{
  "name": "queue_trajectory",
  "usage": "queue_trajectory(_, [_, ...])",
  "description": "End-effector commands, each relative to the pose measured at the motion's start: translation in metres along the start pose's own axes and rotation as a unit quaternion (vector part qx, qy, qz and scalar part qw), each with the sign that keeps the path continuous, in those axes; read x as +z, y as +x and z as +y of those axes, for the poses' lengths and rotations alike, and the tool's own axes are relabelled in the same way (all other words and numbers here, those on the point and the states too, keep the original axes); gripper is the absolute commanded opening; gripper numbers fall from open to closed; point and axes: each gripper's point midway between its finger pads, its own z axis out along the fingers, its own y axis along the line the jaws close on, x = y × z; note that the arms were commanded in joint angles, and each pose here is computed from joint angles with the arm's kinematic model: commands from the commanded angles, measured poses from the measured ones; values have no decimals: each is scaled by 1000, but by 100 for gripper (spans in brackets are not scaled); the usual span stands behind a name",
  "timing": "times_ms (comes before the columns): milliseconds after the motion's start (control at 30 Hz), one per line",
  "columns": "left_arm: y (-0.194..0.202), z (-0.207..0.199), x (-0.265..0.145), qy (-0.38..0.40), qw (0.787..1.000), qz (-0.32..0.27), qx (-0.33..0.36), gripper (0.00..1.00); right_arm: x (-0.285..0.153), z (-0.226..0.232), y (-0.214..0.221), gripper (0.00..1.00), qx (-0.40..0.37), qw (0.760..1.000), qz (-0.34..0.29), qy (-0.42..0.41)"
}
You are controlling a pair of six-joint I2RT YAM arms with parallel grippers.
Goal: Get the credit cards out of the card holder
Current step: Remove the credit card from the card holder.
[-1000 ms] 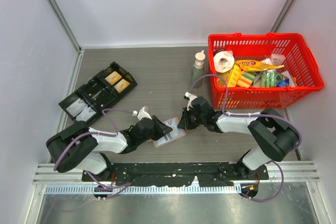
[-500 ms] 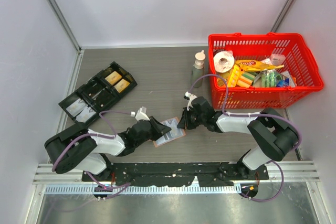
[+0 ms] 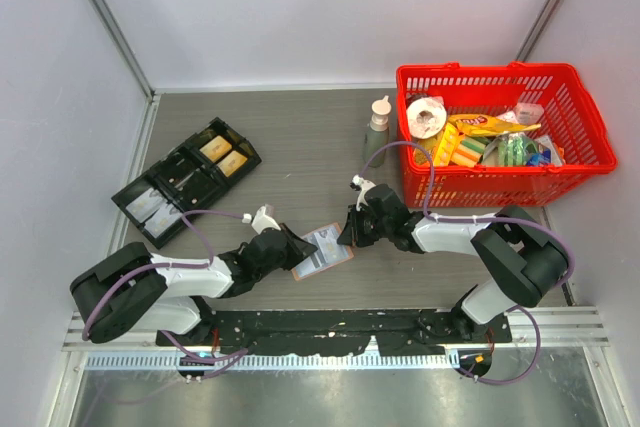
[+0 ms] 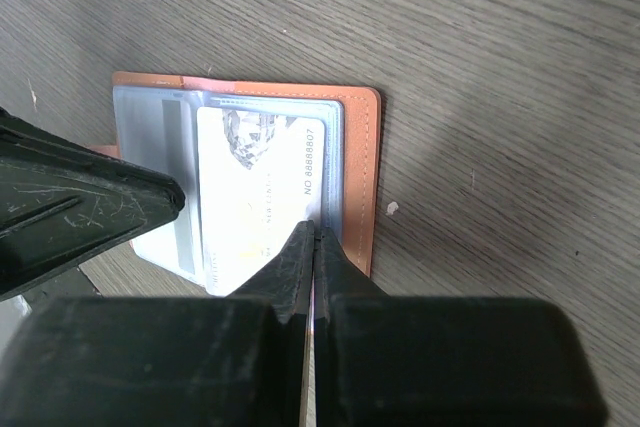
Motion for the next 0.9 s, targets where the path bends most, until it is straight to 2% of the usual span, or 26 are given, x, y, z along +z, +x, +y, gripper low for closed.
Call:
queue_trajectory(0, [-2, -6, 3, -14, 999, 0, 28, 10, 1, -25, 34, 1, 20, 998, 51, 42])
queue_trajectory(467, [8, -17, 14, 4, 999, 22, 24, 13, 0, -24, 34, 1, 19, 998, 51, 41])
queue_trajectory(867, [0, -25, 5, 24, 1000, 6, 9, 17, 1, -25, 34, 1, 19, 998, 51, 41])
